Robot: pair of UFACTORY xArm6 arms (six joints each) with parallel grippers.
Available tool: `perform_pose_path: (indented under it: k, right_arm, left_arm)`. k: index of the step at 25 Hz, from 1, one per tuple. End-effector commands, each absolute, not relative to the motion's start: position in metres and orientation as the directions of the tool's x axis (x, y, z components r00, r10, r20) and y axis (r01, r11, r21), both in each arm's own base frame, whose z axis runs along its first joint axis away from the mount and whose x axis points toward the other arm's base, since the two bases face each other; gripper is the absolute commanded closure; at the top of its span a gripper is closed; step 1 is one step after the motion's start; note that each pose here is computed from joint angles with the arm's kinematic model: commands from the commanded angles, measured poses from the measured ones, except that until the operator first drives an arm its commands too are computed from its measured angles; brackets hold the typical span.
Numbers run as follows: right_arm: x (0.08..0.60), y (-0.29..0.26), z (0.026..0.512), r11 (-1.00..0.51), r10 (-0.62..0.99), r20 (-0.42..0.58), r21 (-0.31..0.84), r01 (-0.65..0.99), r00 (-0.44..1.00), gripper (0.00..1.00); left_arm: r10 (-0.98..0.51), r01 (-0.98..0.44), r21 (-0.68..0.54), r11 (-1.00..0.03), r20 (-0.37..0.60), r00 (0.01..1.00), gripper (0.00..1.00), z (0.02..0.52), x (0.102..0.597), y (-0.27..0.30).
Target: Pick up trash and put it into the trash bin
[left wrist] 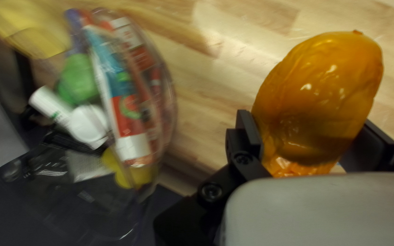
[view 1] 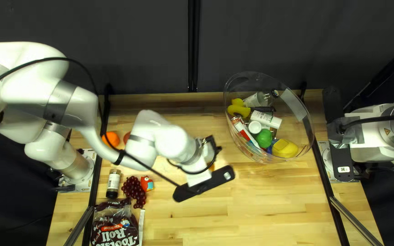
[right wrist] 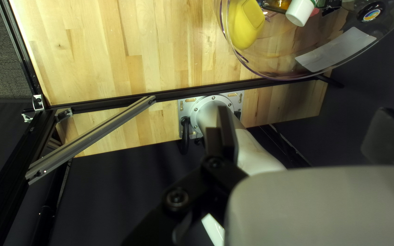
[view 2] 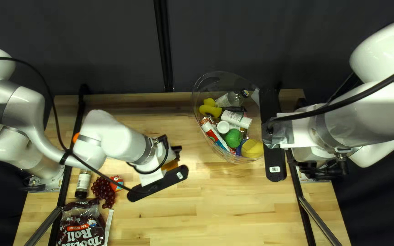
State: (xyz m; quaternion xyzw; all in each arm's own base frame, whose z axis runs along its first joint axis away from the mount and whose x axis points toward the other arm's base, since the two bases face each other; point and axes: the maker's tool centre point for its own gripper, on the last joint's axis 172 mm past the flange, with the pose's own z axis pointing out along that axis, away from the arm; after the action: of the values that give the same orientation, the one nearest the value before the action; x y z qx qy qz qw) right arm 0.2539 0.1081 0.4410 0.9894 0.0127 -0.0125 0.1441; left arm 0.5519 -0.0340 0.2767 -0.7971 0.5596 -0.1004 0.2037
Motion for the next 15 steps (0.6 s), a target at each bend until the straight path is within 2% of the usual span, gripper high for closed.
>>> perform_pose_path:
  k: [1,5,15]
  right_arm:
    - [0.254,0.108,0.441,-0.958,0.021,-0.028,0.285,0.029,0.999,0.00]
    - [0.254,0.108,0.441,-0.958,0.021,-0.028,0.285,0.029,0.999,0.00]
    - [0.254,0.108,0.441,-0.958,0.021,-0.028,0.285,0.029,0.999,0.00]
  left_arm:
    - [-0.905,-0.791,-0.509,-0.339,-0.052,0.422,1.00,0.315,0.589,0.001]
    - [-0.882,-0.736,-0.557,-0.385,-0.013,0.471,1.00,0.333,0.622,0.024]
    - [-0.826,-0.673,-0.560,-0.484,0.037,0.563,1.00,0.301,0.683,0.083]
